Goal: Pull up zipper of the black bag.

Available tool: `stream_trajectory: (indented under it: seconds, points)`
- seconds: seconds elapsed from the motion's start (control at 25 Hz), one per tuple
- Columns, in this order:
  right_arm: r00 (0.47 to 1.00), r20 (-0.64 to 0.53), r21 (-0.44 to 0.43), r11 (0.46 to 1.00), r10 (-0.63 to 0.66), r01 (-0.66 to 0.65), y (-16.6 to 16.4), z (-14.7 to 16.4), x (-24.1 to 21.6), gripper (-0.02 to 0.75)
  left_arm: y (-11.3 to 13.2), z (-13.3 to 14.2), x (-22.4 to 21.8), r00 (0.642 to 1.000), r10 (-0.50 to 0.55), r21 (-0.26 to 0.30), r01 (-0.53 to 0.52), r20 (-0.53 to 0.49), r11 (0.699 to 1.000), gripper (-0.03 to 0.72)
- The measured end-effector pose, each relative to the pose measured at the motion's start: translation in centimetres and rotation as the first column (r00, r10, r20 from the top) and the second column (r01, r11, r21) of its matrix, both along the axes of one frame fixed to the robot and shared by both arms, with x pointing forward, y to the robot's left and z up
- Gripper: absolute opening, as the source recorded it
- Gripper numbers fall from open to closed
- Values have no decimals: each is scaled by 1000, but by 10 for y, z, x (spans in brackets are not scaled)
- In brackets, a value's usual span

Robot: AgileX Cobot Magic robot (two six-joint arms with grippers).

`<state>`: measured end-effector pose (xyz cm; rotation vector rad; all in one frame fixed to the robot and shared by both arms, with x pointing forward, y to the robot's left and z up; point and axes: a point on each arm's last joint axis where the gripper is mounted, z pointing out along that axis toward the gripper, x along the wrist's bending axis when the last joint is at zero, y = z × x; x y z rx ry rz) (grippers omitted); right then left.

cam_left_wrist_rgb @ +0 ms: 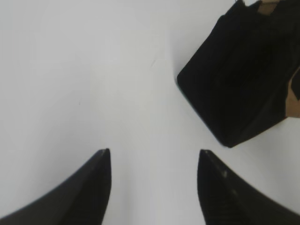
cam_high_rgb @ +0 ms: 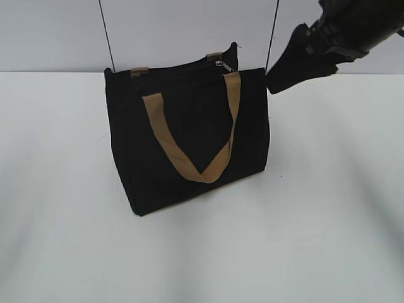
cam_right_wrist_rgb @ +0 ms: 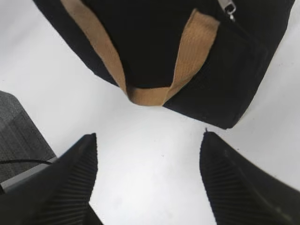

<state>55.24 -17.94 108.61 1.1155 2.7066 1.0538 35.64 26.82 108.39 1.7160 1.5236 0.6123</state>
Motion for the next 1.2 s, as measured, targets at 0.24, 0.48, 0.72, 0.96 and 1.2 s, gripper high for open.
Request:
stream_trajectory:
  seconds: [0.24, 0.48, 0.72, 0.96, 1.2]
  points:
    - [1000, -14, -17, 1000, -26, 25, -15, 1, -56, 516, 10, 1, -33, 999, -3, 23, 3, -37, 1000, 429]
    - [996, 17, -66, 994, -91, 92, -36, 2, -121, 516, 19, 3, -64, 1000, -8, 30, 8, -10, 1000, 426]
    - [979, 112, -59, 982, -172, 180, -58, 0, -188, 516, 28, 0, -94, 1000, -17, 36, 16, 12, 999, 426]
    - [931, 206, -1, 952, -300, 307, -78, -15, -249, 516, 33, -12, -115, 998, -29, 37, 27, 48, 999, 426]
    - [857, 342, 64, 919, -387, 389, -95, -31, -289, 516, 38, -18, -132, 986, -48, 49, 41, 160, 998, 426]
